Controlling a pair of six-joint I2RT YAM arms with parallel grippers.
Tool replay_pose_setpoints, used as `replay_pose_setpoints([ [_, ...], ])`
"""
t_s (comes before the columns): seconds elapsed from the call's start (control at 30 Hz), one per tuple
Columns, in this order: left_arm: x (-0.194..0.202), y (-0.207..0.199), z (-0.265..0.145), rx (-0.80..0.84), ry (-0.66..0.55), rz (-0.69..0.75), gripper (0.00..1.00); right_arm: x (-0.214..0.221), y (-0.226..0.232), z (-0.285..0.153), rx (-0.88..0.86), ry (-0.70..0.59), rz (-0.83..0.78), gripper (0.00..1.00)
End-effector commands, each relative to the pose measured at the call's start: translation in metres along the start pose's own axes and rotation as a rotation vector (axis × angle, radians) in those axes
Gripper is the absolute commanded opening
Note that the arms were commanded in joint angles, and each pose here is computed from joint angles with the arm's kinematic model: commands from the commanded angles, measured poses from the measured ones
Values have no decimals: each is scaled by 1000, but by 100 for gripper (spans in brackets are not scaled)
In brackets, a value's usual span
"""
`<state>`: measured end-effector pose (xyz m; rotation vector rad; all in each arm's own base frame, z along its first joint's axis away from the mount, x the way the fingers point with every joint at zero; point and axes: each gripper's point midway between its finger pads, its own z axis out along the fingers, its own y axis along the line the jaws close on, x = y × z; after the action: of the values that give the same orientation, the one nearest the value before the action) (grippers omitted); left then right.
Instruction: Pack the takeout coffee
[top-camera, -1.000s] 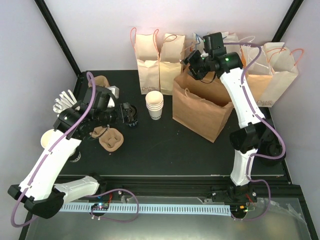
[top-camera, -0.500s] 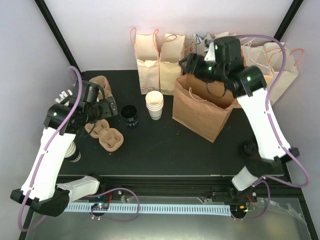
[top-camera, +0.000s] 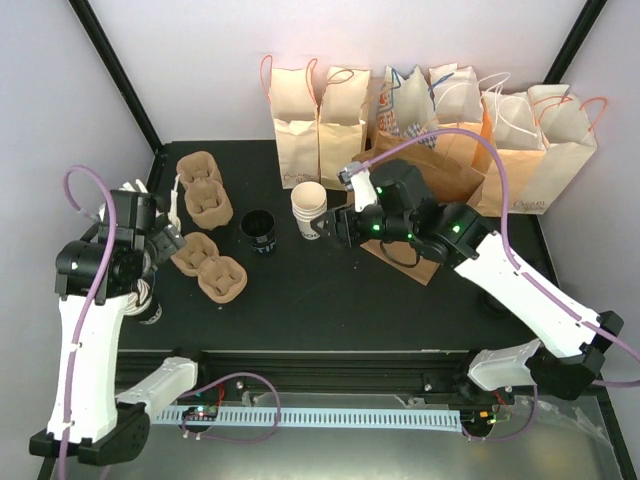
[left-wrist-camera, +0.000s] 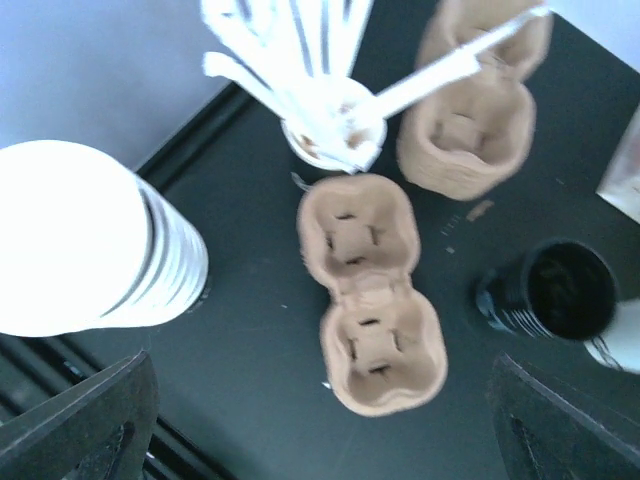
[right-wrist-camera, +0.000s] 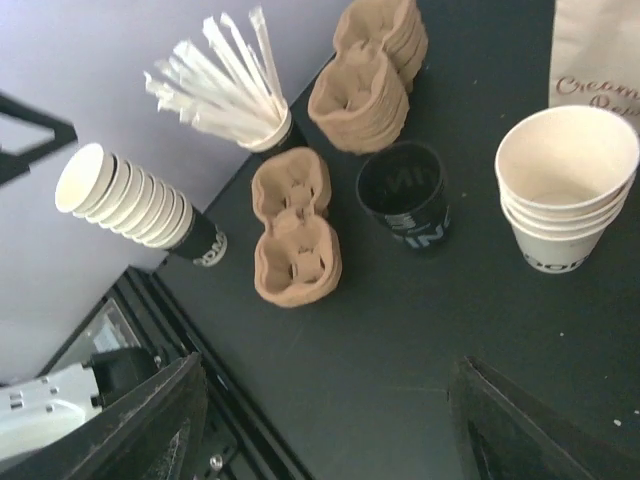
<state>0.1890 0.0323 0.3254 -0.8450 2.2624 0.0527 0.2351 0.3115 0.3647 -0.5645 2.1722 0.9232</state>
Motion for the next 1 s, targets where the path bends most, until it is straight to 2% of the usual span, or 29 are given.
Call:
replay_pose_setpoints([
  [0.0, -18, 33, 1, -153, -49, -90, 92, 5, 9, -6, -21, -12, -59, 68],
  [0.3, -36, 93, 15, -420, -31, -281, 85, 34, 11, -11, -24, 83, -90, 68],
  [0.4, -36, 96, 33, -401, -22, -302, 81, 39, 14, -10, -27, 103, -101, 68],
  [0.57, -20, 79, 73, -313, 78, -327, 65, 38, 19, -12, -41, 95, -103, 68],
  [0.67, -25, 75, 76, -279, 44, -341, 57, 35, 20, -14, -39, 84, -100, 68],
  [0.77, -31, 73, 77, -269, 19, -336, 56, 34, 19, -16, -32, 78, -98, 68],
  [0.97, -27, 80, 90, -331, 61, -335, 55, 35, 18, -16, -28, 81, -89, 68],
])
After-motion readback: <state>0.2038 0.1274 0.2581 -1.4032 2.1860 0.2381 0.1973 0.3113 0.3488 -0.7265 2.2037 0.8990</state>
